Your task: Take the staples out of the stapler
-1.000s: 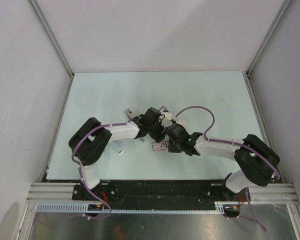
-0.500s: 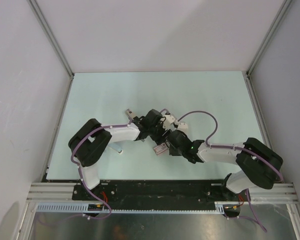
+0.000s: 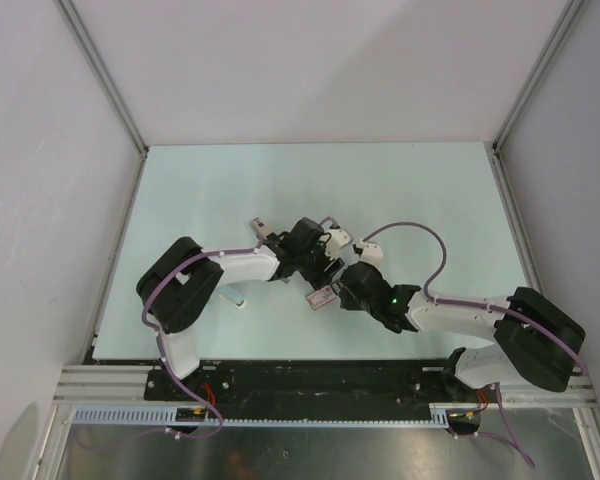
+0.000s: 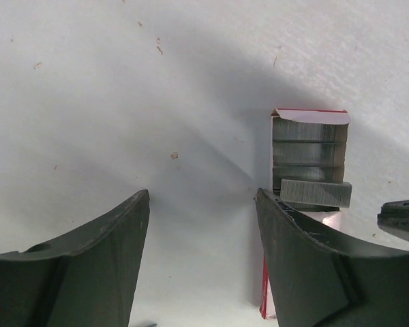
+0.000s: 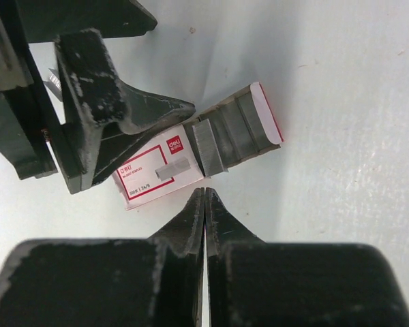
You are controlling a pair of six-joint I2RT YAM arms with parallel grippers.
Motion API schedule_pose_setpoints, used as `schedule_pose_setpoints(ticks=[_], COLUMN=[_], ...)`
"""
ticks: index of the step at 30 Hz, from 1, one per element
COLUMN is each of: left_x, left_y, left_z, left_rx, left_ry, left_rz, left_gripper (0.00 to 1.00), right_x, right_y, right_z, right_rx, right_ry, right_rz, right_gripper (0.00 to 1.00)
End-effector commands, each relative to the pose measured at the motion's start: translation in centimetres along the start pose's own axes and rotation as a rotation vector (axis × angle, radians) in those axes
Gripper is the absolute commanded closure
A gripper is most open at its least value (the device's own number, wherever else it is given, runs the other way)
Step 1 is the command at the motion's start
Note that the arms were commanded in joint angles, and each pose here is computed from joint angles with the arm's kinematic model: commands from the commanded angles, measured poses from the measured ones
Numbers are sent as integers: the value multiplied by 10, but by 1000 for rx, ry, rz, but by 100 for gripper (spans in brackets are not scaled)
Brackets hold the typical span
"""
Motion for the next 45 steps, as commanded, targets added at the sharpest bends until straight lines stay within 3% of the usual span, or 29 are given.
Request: schedule_pose_setpoints(ticks=[1, 45], left_x=[17, 22], left_y=[5, 1], left_z=[-6, -9], left_rx=[53, 83], left_ry=[0, 32], left_rz=[49, 54], left_gripper=[31, 32], right_x=[-11, -9], right_y=[2, -9], right_z=[1, -8], right_rx=[-12, -19], right_ry=[-26, -44], right_rz=[-57, -26], right_gripper=[100, 100])
Point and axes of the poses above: each gripper's point midway between its finger pads, its own y axis back along the fingers, its own z axis along the line the jaws close on, x = y × z, the point moved 3 cm from there along y, back along the fingers, and after that the axes turned 11 degrees about -y, right-handed, at the moved point
